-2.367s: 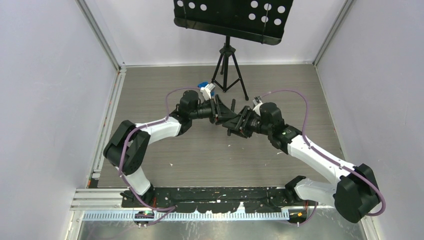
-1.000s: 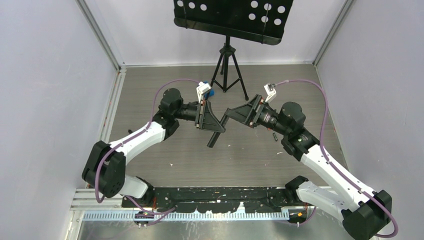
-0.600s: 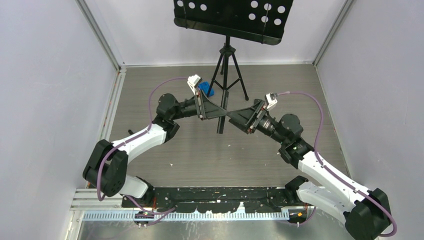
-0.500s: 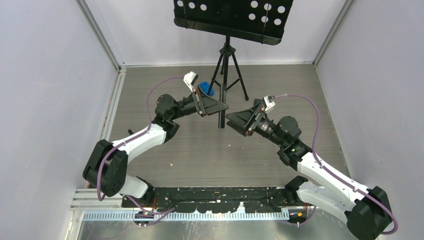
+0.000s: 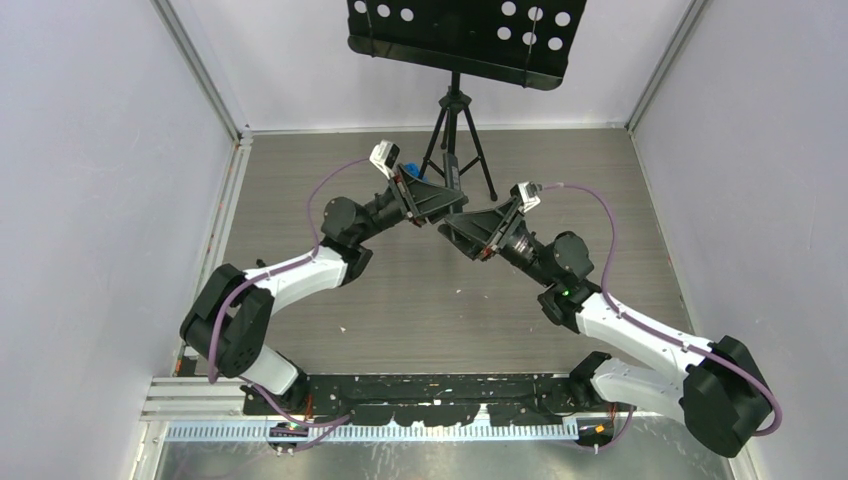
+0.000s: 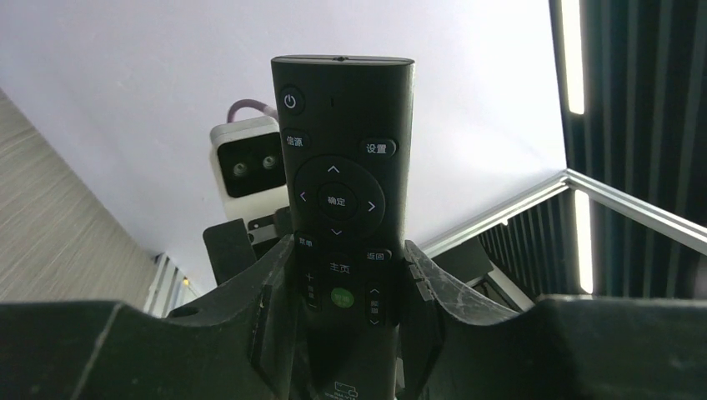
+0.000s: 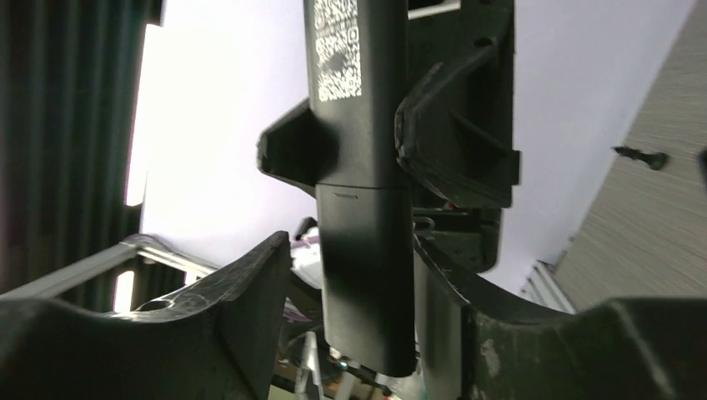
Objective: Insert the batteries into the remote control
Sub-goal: Adjust the remote control.
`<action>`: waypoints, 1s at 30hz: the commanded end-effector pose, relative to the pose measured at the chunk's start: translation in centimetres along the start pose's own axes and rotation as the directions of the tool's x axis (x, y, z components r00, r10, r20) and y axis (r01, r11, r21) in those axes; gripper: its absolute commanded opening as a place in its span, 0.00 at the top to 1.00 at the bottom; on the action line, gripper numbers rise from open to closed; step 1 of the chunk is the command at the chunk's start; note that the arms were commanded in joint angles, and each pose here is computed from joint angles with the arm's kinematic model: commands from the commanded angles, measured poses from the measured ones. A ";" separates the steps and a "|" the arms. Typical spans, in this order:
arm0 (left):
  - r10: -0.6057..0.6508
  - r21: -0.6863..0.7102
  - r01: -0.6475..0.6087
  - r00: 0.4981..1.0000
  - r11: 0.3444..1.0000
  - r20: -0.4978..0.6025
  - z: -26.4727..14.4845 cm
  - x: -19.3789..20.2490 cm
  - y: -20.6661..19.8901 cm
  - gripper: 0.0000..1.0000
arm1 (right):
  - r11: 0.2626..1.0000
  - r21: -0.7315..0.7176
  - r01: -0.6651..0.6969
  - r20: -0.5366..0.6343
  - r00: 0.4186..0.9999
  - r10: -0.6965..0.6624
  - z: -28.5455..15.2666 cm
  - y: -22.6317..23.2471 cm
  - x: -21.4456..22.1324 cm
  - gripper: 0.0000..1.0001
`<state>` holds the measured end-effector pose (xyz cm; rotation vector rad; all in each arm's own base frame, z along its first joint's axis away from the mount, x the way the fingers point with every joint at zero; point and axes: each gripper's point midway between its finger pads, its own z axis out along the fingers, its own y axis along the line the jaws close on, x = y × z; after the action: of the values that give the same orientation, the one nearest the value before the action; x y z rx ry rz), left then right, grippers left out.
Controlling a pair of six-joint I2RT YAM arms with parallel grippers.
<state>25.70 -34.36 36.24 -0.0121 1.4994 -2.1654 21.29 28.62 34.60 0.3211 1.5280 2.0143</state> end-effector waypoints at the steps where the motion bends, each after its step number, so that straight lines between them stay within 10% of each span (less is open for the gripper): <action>1: 0.049 0.151 -0.052 0.998 0.987 0.027 0.4 -0.1 -4.2 0.88 | 0.976 -0.216 -0.009 0.060 0.998 0.023 -0.3 5.2 -1.0 0.45; 6: 0.048 0.146 -0.050 0.999 0.988 0.019 0.1 0.3 -4.1 0.77 | 0.973 -0.229 0.012 0.067 0.998 0.004 -0.3 5.7 -1.1 0.69; 11: 0.025 0.092 -0.029 0.999 0.995 0.040 -0.2 0.0 -2.8 0.35 | 0.981 -0.192 0.026 0.051 0.999 -0.016 -0.3 4.8 -0.7 0.96; 16: 0.034 0.009 -0.034 0.998 0.999 0.053 -0.6 -0.8 -1.5 0.24 | 0.988 -0.056 0.142 0.017 0.990 -0.141 -0.7 1.9 0.1 1.00; 25: 0.116 -0.159 -0.110 0.993 0.981 0.031 -2.0 -1.7 -0.1 0.24 | 0.880 0.183 0.438 -0.187 0.894 -0.406 -3.0 -2.3 1.6 1.00; 30: 0.123 -0.228 -0.142 0.988 0.963 -0.094 -2.5 -0.1 0.4 0.51 | 0.867 0.203 0.456 -0.228 0.883 -0.411 -3.0 -2.8 1.8 1.00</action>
<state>26.75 -32.04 34.71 -0.0653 1.6601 -1.9471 19.72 27.72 30.38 0.0056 1.7710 1.5826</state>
